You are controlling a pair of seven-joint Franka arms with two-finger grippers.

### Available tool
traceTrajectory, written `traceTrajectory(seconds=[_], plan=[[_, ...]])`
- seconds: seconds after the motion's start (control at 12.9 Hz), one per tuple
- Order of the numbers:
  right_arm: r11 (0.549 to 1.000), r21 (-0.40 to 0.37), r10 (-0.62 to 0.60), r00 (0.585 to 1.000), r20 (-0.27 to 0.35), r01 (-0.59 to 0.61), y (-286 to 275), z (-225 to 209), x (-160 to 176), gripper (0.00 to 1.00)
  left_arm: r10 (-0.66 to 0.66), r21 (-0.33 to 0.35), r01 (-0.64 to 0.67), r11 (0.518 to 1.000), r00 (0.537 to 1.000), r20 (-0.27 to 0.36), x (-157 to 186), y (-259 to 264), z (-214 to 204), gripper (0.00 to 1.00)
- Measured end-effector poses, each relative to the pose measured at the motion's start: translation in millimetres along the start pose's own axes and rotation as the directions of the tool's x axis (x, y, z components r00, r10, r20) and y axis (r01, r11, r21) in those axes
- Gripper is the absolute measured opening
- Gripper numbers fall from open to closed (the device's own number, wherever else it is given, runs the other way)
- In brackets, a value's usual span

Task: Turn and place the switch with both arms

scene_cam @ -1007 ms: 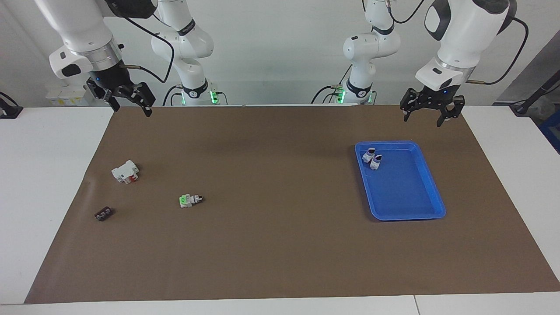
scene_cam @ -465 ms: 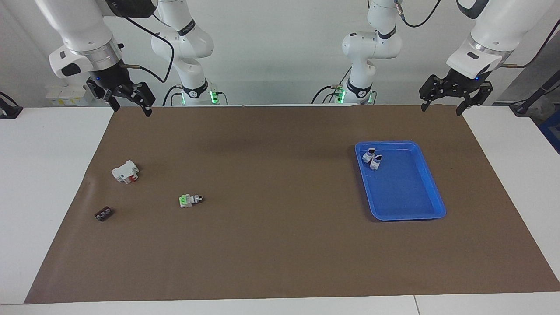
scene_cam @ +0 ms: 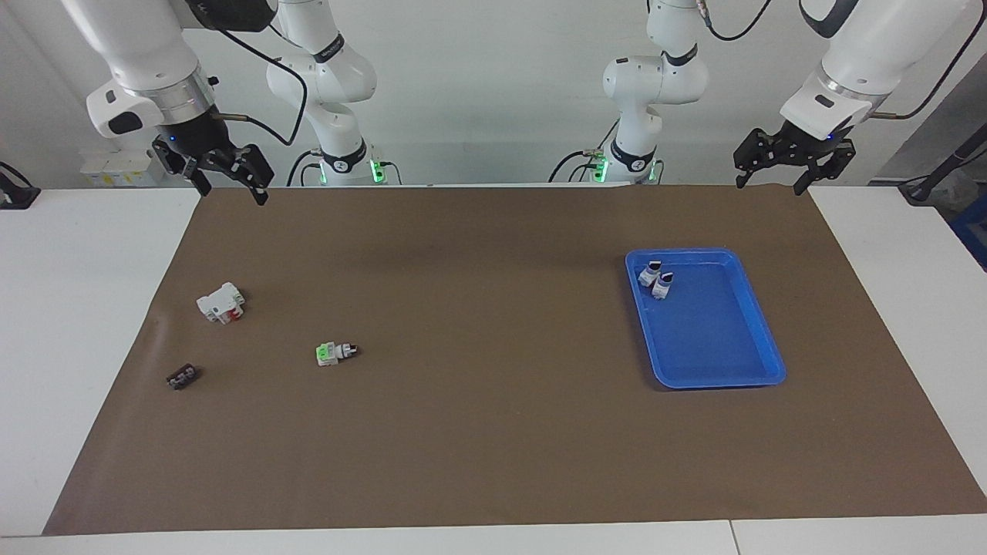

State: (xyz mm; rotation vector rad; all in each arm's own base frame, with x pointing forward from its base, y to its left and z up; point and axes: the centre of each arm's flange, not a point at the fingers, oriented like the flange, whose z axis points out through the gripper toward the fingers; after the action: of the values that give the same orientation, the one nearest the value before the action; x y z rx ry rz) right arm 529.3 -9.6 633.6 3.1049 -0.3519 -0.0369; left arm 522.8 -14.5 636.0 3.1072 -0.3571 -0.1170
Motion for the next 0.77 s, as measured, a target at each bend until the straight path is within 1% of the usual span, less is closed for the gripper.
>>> traceTrajectory(seconds=[0.15, 0.46, 0.77], plan=[[1.0, 0.0, 0.0, 1.0, 0.0, 0.0, 0.0, 0.0, 0.0, 1.0, -0.009, -0.002, 0.009, 1.0, 1.0, 0.001, -2.6, -4.4, 4.5, 1.0], [1.0, 0.0, 0.0, 1.0, 0.0, 0.0, 0.0, 0.0, 0.0, 1.0, -0.042, 0.003, 0.042, 0.999, 0.999, -0.031, -1.2, -12.5, 7.1, 1.0], [1.0, 0.0, 0.0, 1.0, 0.0, 0.0, 0.0, 0.0, 0.0, 1.0, -0.044, 0.011, 0.044, 0.999, 0.998, -0.04, 2.0, 3.0, 3.7, 1.0]])
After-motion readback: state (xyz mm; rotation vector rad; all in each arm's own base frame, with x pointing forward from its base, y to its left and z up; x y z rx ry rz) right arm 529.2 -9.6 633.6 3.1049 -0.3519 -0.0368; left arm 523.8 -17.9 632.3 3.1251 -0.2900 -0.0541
